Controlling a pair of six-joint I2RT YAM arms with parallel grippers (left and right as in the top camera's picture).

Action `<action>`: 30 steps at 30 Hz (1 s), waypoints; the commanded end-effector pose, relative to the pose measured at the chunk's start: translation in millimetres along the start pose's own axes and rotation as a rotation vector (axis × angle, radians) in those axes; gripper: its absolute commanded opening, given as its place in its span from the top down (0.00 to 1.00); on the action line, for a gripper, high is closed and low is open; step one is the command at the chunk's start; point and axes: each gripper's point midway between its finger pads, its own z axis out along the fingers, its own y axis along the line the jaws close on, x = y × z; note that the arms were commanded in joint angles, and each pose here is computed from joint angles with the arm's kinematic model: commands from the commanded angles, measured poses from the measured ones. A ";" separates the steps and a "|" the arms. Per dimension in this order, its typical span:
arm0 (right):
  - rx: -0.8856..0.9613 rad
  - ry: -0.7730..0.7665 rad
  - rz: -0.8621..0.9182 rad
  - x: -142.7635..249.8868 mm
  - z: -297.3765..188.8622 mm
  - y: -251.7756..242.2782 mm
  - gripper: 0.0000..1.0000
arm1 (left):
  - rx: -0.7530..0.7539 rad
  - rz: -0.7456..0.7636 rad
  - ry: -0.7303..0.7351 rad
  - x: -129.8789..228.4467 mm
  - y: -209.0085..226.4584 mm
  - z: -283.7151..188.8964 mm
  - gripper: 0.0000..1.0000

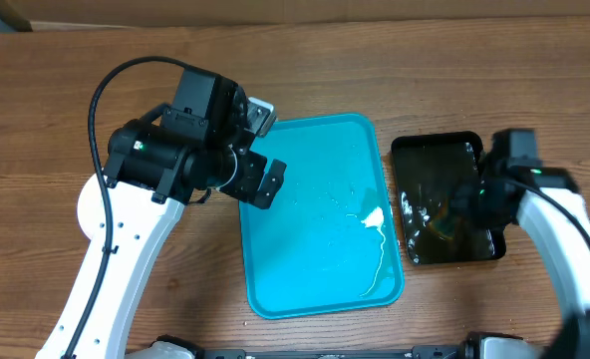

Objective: Clean dirty plates on tray and stack at the side

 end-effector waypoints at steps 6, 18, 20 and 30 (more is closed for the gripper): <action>-0.481 -0.284 -0.323 19.5 -160.9 92.5 0.37 | -0.191 -0.164 -0.251 33.3 18.1 -97.1 0.00; -0.610 -0.426 -0.418 73.6 -221.4 96.4 0.00 | -0.217 -0.306 -0.561 99.7 12.8 -183.0 0.00; -0.604 -0.425 -0.416 73.0 -219.9 95.6 0.00 | -0.219 -0.308 -0.542 103.6 13.0 -180.7 0.00; -0.603 -0.426 -0.422 73.7 -220.0 96.2 0.00 | -0.222 -0.309 -0.523 107.3 13.2 -178.4 0.00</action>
